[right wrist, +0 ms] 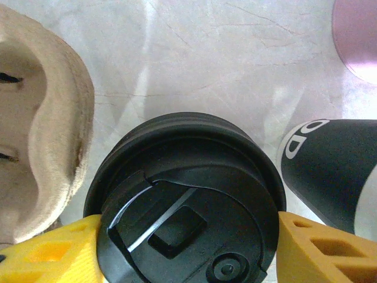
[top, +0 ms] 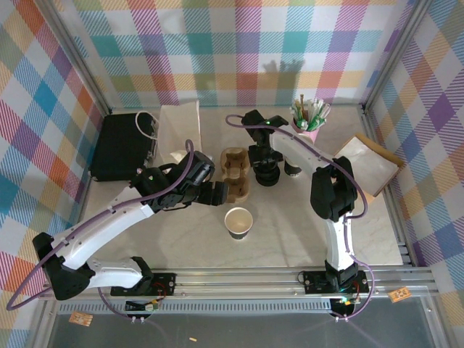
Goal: Pack the takeout coffee
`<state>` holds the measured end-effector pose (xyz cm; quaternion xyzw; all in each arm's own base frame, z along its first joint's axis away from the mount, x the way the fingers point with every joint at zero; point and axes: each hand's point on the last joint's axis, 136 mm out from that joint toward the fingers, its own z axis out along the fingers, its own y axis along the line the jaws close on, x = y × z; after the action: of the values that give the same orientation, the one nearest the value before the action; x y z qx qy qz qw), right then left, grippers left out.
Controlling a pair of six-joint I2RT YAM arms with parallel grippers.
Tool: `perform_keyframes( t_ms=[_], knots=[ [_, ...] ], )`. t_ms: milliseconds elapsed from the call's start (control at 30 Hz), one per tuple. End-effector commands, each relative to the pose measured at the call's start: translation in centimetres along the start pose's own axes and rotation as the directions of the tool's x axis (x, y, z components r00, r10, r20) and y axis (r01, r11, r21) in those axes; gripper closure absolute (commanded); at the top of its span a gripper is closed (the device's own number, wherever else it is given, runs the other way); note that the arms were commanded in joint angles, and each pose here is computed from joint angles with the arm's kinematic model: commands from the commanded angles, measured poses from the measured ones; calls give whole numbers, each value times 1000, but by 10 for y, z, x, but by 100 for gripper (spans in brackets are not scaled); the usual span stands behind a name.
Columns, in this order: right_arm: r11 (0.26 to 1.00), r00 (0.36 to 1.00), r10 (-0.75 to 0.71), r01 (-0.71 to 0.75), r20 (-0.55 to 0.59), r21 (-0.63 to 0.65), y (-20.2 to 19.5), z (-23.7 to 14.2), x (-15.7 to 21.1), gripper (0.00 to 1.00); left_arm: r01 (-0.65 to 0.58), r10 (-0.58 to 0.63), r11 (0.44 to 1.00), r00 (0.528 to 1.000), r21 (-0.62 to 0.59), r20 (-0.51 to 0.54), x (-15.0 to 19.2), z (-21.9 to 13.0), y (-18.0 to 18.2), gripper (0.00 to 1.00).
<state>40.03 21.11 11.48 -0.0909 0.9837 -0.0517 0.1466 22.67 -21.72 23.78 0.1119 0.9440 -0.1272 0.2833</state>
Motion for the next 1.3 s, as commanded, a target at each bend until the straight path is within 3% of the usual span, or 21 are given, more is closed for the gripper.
perform_keyframes(
  t_ms=[0,333,567,767,1067,1167,1267],
  knots=[
    [998,999,5,-3,-35,60,-13,1,10,39,-4,3,1000,1000,31,21,-6,-9,-6,11],
    [999,996,32,-31,-78,12,-6,10,18,34,-5,5,1000,1000,11,24,-6,-7,-3,11],
    [997,994,71,-73,-84,-19,-12,2,19,33,45,-47,997,998,66,36,-21,15,-25,14],
    [994,992,96,-101,-84,-53,-15,-4,19,38,160,-170,980,982,121,78,-52,52,-55,34],
    [988,990,120,-127,-79,-88,-16,-15,17,40,288,-301,949,949,126,98,-74,101,-74,56],
    [987,989,124,-132,-80,-94,-17,-18,15,40,343,-352,934,930,97,109,-71,111,-68,67],
    [986,988,131,-139,-82,-95,-18,-18,15,40,409,-418,907,903,106,97,-62,127,-64,72]
  ],
)
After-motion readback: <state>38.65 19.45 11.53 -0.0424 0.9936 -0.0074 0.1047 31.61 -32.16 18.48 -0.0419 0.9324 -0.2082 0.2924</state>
